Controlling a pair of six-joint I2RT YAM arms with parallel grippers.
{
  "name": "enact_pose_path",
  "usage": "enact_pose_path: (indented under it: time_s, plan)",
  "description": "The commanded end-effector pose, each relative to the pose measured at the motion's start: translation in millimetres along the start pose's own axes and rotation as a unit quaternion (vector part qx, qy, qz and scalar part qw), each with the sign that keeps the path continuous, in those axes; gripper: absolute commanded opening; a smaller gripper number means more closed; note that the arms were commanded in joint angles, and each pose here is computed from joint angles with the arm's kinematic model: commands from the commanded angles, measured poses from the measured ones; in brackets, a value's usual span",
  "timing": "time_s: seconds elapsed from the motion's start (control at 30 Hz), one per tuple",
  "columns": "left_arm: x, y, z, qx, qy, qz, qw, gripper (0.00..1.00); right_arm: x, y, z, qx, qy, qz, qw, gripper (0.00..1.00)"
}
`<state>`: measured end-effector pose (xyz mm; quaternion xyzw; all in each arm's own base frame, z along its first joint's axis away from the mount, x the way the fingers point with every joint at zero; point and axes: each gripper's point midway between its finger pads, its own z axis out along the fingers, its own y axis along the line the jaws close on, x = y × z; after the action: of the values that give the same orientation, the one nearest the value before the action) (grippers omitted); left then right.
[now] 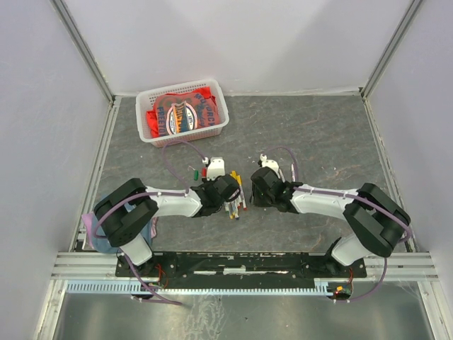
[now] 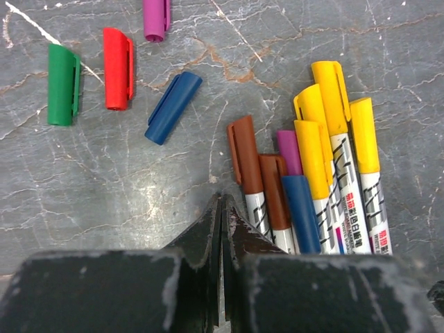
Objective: Open the pen caps
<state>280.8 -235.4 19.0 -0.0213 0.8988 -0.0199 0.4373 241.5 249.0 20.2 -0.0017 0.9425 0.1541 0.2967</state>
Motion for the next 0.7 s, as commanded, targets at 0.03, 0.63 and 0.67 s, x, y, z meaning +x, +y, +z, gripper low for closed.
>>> enact_pose_path:
  time_s: [0.03,0.63,0.67]
  plan:
    - [19,23,-8,-0.021,0.034,0.030,0.999,0.04,0,-10,-11,0.014,-0.002,-0.026,1.000,0.39]
    - [-2,29,-28,-0.003,0.007,0.002,1.000,0.06,-25,29,-12,-0.019,-0.025,-0.053,0.998,0.39]
    - [-4,28,-29,-0.001,0.005,0.002,1.000,0.06,-27,31,-11,-0.021,-0.024,-0.055,0.998,0.39]
